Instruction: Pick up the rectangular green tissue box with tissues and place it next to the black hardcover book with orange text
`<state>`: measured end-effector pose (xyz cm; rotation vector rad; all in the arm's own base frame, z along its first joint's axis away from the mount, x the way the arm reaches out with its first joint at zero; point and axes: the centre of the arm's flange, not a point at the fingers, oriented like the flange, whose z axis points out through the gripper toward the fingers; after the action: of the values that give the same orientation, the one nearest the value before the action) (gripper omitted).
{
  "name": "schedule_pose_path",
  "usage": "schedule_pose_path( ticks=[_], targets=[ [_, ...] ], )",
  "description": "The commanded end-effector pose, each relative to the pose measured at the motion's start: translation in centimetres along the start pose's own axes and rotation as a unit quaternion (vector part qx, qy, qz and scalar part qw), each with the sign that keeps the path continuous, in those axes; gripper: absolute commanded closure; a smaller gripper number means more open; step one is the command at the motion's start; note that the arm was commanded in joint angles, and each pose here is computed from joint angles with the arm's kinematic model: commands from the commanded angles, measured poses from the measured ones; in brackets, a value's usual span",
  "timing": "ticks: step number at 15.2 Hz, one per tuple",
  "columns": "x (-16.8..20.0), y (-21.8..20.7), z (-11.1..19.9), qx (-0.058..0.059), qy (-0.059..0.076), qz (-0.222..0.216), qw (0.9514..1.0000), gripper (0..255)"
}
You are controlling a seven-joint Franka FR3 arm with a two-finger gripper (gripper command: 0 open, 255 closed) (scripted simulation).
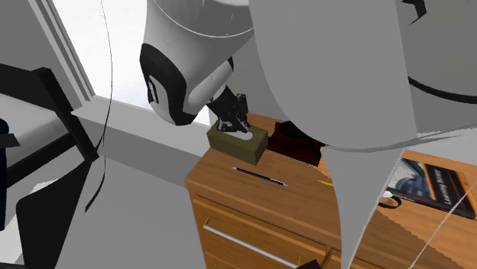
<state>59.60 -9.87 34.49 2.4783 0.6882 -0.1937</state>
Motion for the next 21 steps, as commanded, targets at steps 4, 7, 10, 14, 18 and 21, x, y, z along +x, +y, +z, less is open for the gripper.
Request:
schedule_pose_path(
  ticks=[4, 7, 10, 14, 18, 21],
  targets=[
    [-0.7, 1.3, -2.1, 0.000, 0.000, 0.000, 1.0000, 255],
    [-1.1, 2.0, -3.4, 0.000, 0.000, 0.000, 1.0000, 255],
    [-1.6, 2.8, -4.7, 0.000, 0.000, 0.000, 1.0000, 255],
    [-2.2, 3.8, -6.5, 0.000, 0.000, 0.000, 1.0000, 255],
    [-2.7, 4.8, -8.3, 0.000, 0.000, 0.000, 1.0000, 255],
    [-3.2, 5.5, -9.6, 0.000, 0.000, 0.000, 1.0000, 255]
  ],
)
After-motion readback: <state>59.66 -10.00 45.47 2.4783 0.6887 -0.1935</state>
